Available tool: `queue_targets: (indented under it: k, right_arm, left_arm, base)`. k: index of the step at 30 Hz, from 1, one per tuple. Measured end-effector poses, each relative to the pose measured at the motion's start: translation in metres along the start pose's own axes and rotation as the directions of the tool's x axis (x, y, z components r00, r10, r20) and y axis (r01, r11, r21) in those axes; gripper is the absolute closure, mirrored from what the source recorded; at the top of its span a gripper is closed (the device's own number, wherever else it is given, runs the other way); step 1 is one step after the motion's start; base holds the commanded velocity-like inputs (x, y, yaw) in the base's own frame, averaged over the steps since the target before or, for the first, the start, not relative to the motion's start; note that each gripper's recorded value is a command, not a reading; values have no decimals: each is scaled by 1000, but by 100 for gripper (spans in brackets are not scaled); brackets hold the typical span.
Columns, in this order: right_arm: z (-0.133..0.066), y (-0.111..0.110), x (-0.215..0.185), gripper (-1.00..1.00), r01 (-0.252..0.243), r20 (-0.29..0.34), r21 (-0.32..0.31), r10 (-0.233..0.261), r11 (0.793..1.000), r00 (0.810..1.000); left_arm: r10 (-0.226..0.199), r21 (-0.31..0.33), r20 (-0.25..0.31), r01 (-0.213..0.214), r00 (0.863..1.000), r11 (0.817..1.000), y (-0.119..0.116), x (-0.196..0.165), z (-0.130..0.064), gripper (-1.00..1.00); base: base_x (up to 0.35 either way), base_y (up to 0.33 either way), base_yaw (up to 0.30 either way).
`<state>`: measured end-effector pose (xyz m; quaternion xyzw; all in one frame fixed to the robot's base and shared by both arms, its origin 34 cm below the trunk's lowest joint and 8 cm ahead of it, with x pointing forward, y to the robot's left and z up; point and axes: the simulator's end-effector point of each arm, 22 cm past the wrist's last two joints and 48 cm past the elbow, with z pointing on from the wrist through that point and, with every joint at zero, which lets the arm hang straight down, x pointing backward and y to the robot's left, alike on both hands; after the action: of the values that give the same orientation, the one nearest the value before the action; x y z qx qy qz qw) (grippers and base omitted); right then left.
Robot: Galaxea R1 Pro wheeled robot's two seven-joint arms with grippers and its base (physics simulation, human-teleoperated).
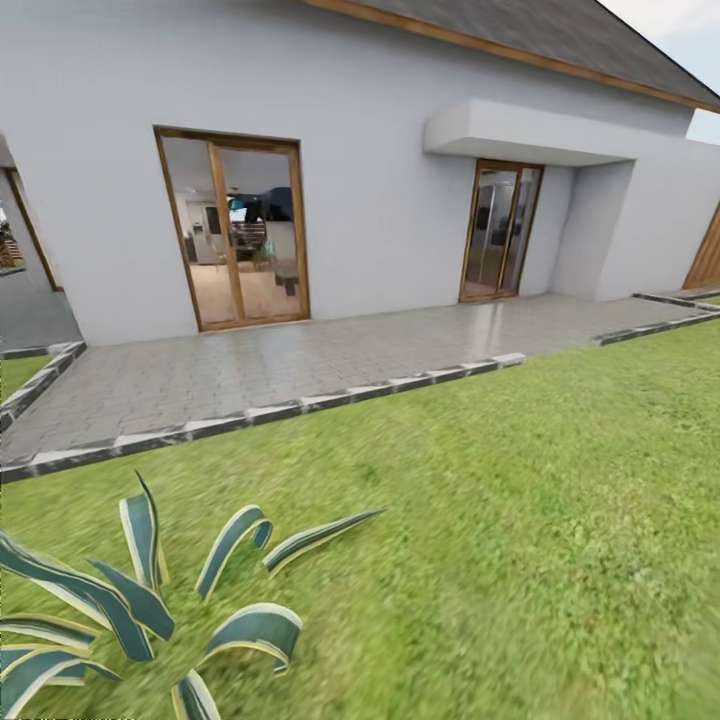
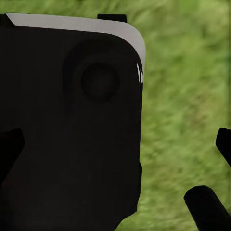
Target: Take the three Easter eggs out of the wicker basket on the lawn in the garden, then place them on the lawn next to a single tree (choose any tree) so that all three eggs are next to the same tree and none are left in the basket.
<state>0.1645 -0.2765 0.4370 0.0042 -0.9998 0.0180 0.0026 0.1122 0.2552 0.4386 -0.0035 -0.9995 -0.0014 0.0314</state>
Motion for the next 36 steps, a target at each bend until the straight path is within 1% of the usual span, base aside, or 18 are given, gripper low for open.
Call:
queue_targets:
  k: [20,36]
  right_arm:
    - [0,1,0,-100,-1,0,0,1,1000,1000]
    - [0,1,0,-100,-1,0,0,1,1000,1000]
  left_arm:
    - [0,0,0,0,1000,1000,0,0,0,-100]
    - [-4,0,0,4,1000,1000,0,0,0,-100]
  base:
    - [0,-8,247]
    - [0,-274,256]
